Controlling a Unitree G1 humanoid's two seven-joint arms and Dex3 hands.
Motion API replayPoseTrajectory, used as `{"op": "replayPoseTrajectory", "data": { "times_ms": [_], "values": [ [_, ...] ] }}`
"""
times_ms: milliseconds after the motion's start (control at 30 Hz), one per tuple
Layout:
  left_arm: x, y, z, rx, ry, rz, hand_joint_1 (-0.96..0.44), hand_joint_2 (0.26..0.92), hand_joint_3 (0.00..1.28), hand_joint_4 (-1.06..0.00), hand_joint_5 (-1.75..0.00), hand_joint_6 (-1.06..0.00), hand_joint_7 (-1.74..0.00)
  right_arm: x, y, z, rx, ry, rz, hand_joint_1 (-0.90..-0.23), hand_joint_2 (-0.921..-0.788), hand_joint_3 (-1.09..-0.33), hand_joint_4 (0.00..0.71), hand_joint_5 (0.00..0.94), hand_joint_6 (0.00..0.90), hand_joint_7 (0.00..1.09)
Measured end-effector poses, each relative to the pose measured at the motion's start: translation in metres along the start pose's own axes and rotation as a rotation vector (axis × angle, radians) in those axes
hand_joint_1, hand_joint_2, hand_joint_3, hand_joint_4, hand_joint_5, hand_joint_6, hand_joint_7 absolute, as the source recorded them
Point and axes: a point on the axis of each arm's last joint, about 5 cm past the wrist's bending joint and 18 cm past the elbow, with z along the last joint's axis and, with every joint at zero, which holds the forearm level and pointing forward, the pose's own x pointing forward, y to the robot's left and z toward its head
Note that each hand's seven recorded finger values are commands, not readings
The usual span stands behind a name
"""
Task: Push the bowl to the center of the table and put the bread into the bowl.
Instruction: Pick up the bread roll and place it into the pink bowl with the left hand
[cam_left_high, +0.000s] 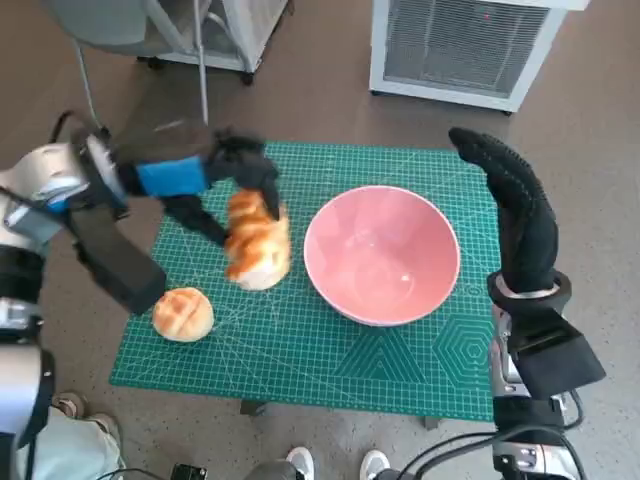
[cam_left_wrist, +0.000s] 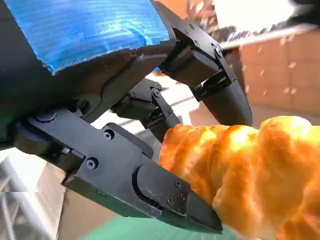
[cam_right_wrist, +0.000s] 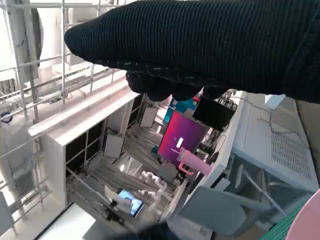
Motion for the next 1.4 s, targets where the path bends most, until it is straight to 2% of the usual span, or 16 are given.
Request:
{"op": "replayPoseTrajectory", "data": {
  "times_ms": [200, 367, 667, 867, 1233, 1300, 1367, 1400],
  "values": [
    [0.031, 0.014, 0.009, 0.024, -0.054, 0.047, 0.0, 0.92, 0.08, -0.63, -1.13, -0.66, -1.22, -0.0002, 0.0, 0.0, -0.001, -0.001, -0.001, -0.687, -0.921, -0.829, 0.262, 0.006, -0.001, 0.64],
    [0.056, 0.022, 0.019, 0.041, -0.103, 0.068, 0.0, 0.92, 0.04, -0.68, -1.08, -0.71, -1.18, -0.0009, -0.001, 0.001, -0.004, -0.004, -0.003, -0.685, -0.921, -0.83, 0.258, 0.004, -0.001, 0.64],
    [0.096, 0.016, 0.034, 0.035, -0.11, 0.02, 0.0, 0.92, 0.03, -0.69, -1.06, -0.72, -1.16, -0.0028, -0.004, 0.003, -0.014, -0.003, -0.007, -0.676, -0.921, -0.831, 0.257, 0.003, -0.001, 0.64],
    [0.109, 0.002, 0.04, 0.059, -0.082, -0.034, 0.0, 0.92, 0.03, -0.69, -1.06, -0.73, -1.16, -0.003, -0.005, 0.004, -0.02, -0.006, -0.014, -0.675, -0.921, -0.831, 0.257, 0.003, -0.001, 0.64],
    [0.116, -0.018, 0.042, 0.062, -0.03, -0.115, 0.0, 0.92, 0.04, -0.67, -1.14, -0.7, -1.12, -0.0065, -0.006, 0.006, -0.032, -0.005, -0.031, -0.676, -0.921, -0.839, 0.259, 0.004, -0.001, 0.64],
    [0.116, -0.019, 0.042, 0.068, -0.022, -0.128, 0.0, 0.92, 0.07, -0.64, -1.15, -0.67, -1.18, -0.007, -0.006, 0.006, -0.032, -0.004, -0.035, -0.676, -0.921, -0.839, 0.26, 0.004, -0.001, 0.64],
    [0.117, -0.021, 0.043, 0.069, -0.013, -0.14, 0.0, 0.921, 0.14, -0.56, -1.23, -0.58, -1.27, -0.0075, -0.006, 0.006, -0.033, -0.002, -0.039, -0.677, -0.921, -0.84, 0.26, 0.004, -0.001, 0.64],
    [0.118, -0.022, 0.043, 0.068, -0.006, -0.148, -0.02, 0.895, 0.15, -0.5, -1.12, -0.52, -1.17, -0.0077, -0.006, 0.006, -0.033, -0.001, -0.04, -0.677, -0.921, -0.84, 0.26, 0.004, -0.001, 0.64]
  ]
}}
